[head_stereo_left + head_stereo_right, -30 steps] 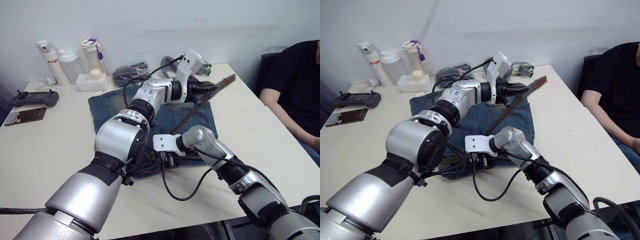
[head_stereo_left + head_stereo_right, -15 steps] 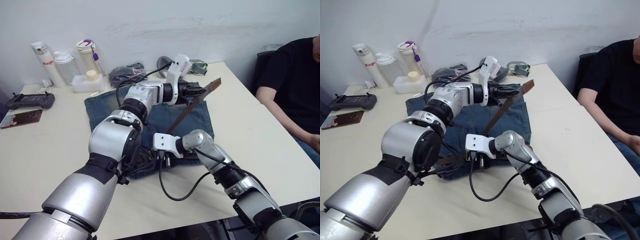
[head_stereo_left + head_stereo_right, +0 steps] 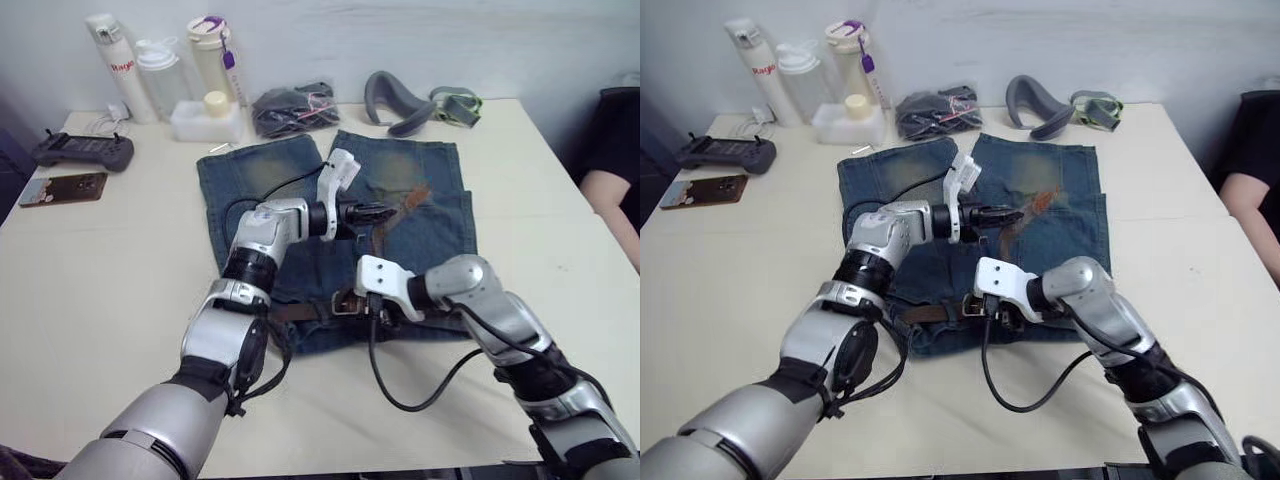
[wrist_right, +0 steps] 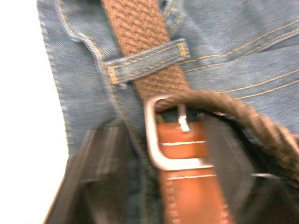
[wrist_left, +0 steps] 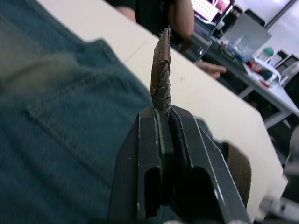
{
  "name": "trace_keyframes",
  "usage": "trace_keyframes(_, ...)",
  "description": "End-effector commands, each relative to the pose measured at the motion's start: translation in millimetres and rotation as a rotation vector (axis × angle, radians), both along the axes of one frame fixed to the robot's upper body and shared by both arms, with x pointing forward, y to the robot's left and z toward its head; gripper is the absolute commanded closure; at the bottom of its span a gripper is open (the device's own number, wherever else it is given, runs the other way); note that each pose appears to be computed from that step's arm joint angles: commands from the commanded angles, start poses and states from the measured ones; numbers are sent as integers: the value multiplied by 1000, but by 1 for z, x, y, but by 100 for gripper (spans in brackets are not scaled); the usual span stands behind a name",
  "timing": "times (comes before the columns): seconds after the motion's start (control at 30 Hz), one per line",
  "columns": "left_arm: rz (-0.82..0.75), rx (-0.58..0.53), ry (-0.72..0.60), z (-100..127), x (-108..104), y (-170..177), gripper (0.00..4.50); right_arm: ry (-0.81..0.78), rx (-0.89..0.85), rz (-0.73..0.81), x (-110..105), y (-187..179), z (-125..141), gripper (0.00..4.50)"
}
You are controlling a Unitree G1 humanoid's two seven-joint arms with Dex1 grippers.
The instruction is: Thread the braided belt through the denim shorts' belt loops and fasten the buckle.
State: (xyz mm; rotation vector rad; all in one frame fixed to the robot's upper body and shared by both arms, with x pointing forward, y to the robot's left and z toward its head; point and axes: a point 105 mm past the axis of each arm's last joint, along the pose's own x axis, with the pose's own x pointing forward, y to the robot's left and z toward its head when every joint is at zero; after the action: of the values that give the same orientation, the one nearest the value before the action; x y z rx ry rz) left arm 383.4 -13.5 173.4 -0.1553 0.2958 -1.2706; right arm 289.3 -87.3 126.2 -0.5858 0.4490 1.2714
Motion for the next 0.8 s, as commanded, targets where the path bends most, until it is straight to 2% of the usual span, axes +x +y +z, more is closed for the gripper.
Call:
trace_keyframes(0.03, -17, 15, -27, 4, -10, 7, 450, 49, 3, -194, 1, -43, 12, 125)
trace_keyframes(0.17, -2, 46, -35, -1, -14, 21, 450, 21, 19, -310, -7, -73, 33, 125)
trace_keyframes(0.3, 15, 70, -77, 5, -10, 32, 450, 8, -3, -350, -20, -88, 42, 125)
trace_keyframes(0.4, -15, 77, -198, 19, -12, 36, 450, -90, -1, -365, -22, -94, 55, 125)
trace_keyframes(0.57, -219, 92, -534, 47, -39, 42, 450, -359, -89, -337, -17, -102, 79, 125)
trace_keyframes(0.67, -329, 193, -718, 46, -49, 50, 450, -466, -123, -322, -14, -105, 91, 125)
trace_keyframes(0.8, -486, 375, -941, 38, -54, 67, 450, -445, -177, -237, -29, -99, 80, 125)
